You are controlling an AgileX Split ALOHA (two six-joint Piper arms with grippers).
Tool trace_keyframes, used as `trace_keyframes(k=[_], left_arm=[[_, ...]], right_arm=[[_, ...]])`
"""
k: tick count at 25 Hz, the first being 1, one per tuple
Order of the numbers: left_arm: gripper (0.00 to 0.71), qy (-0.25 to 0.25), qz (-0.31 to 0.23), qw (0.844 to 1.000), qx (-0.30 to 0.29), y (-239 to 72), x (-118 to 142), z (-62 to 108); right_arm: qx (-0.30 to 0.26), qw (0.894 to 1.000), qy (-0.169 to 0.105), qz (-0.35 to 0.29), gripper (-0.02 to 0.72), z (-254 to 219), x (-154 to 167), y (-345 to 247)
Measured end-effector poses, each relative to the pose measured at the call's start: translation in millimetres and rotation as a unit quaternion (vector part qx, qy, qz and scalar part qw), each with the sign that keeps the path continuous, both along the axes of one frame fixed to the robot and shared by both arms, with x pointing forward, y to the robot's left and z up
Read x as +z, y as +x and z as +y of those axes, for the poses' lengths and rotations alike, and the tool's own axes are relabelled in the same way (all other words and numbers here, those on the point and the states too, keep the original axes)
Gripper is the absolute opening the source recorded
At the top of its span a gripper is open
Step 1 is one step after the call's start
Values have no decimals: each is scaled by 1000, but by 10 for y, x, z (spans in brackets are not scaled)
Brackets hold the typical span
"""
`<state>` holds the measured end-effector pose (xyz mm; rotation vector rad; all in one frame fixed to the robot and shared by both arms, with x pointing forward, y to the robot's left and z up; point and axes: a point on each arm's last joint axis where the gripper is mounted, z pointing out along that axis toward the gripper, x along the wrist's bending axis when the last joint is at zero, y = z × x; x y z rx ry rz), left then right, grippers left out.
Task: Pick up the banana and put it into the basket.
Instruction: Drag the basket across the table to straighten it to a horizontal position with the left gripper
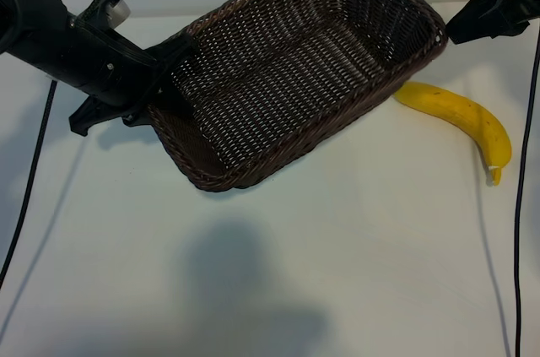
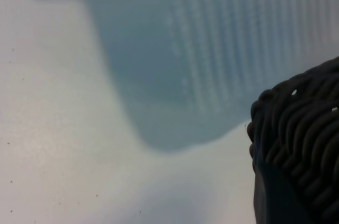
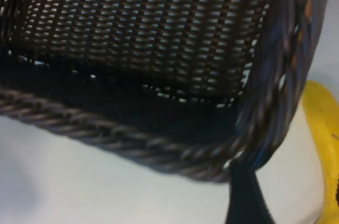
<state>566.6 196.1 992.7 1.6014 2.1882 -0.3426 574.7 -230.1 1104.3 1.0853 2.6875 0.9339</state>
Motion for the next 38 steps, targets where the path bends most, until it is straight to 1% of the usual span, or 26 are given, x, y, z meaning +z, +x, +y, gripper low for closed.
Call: trace_keyframes(k=[4,8,11,14,21,25,28,34,36,38], left_arm=[[206,32,-13,998,-47,18,62,32],[206,67,-30,993,-98,49,146,68],[206,88,-52,984,-147,75,210,84],[206,98,-69,974,-194,80,235,86],[206,110,-100,954,-259,106,303,83],[206,112,-122,949,-267,163,440,69],[206,109,-121,952,-258,177,500,64],[206,115,-96,957,-247,156,487,92],[206,113,-84,959,-247,169,437,87],[206,111,-68,960,-248,204,332,76]], right_arm=[[0,1000,1,0,420,2,1,0],[0,1000,3,0,420,4,3,0],[0,1000,4,0,420,5,4,0],[0,1000,4,0,420,6,4,0],[0,1000,5,1,420,7,4,-1],[0,1000,5,1,420,7,4,-1],[0,1000,5,1,420,7,4,-1],[-1,1000,5,1,420,7,4,-1],[-1,1000,5,1,420,7,4,-1],[-1,1000,5,1,420,7,4,-1]])
